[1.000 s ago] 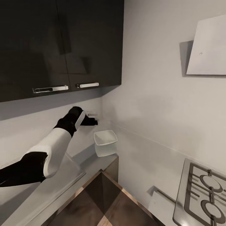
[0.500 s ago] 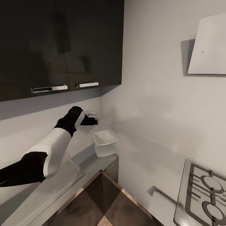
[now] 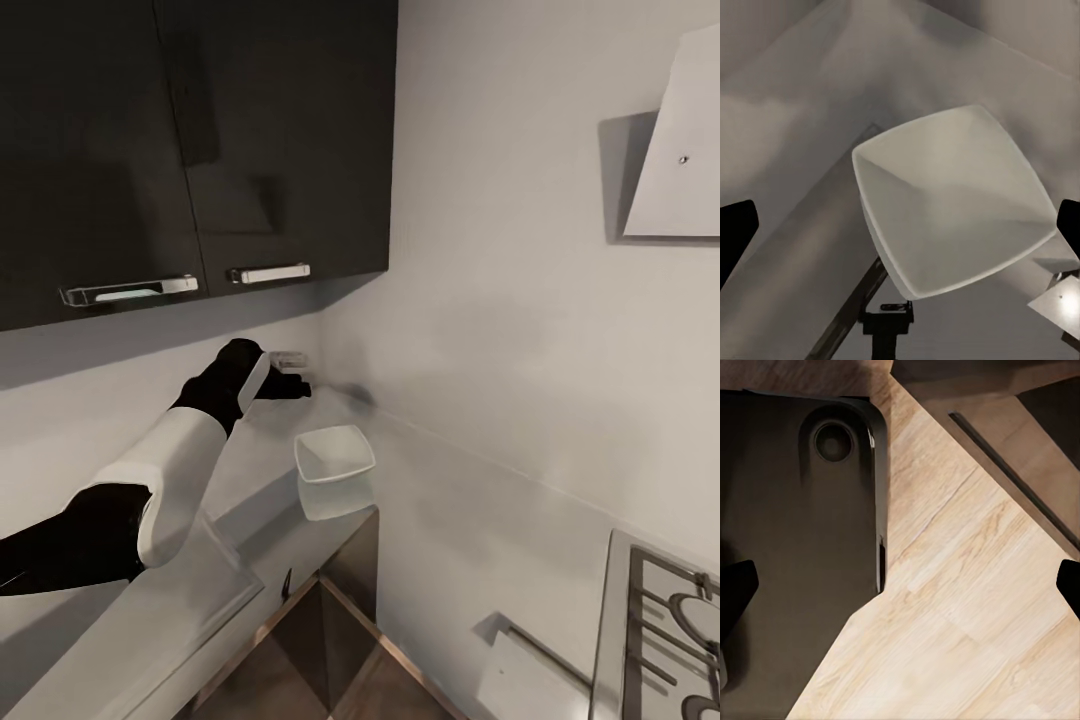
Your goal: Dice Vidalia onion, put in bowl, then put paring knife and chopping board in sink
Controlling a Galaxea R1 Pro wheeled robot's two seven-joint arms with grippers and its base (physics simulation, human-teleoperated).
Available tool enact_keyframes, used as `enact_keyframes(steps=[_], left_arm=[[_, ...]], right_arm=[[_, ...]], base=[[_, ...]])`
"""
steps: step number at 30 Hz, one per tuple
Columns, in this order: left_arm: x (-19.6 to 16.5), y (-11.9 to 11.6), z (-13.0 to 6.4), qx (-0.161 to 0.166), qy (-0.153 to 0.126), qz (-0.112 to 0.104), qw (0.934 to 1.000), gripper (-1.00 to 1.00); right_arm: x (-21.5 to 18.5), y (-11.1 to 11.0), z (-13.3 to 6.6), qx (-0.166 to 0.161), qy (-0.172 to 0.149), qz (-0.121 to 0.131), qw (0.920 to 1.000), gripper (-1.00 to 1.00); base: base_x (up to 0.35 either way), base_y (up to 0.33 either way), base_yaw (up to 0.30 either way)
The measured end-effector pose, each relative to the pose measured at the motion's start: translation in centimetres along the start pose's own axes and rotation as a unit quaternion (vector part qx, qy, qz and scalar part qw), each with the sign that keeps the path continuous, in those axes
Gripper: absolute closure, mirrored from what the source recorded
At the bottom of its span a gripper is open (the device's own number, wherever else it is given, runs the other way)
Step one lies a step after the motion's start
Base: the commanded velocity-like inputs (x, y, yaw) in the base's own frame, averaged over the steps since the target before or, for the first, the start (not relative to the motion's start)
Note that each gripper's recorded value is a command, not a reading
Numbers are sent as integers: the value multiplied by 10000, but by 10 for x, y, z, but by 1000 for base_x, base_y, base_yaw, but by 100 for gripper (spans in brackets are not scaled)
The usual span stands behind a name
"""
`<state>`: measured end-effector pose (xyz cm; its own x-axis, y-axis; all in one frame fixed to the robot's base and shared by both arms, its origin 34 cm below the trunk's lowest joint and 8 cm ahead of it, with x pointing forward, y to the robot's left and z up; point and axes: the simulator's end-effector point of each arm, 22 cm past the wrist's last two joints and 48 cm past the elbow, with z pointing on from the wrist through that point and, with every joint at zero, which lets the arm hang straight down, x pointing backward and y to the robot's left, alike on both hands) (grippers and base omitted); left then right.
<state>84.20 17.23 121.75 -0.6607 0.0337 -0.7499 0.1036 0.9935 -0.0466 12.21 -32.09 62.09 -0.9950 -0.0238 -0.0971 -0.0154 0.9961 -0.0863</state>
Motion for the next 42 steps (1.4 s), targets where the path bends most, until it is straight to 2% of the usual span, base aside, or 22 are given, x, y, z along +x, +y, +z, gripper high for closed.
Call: enact_keyframes(steps=[23,33,34,37,42], left_arm=[[10,6,12,-34,117,-36,9999,-100],[8,8,21,-40,17,-68,10000,-100],[7,9,22,-38,-11,-83,10000,-100],[3,12,24,48,-126,-323,9994,-100],[5,14,29,140,-117,-568,9982,-100]], right_arm=[[6,0,0,-1,79,-6,10000,-100],[11,0,-1,-3,150,-12,9999,-100],[12,0,-1,-2,157,-13,9999,-100],[13,0,-1,-3,176,-15,9998,-100],[16,0,-1,-4,211,-18,9998,-100]], base=[[2,0,0],[0,0,0],[0,0,0],[0,0,0],[0,0,0]])
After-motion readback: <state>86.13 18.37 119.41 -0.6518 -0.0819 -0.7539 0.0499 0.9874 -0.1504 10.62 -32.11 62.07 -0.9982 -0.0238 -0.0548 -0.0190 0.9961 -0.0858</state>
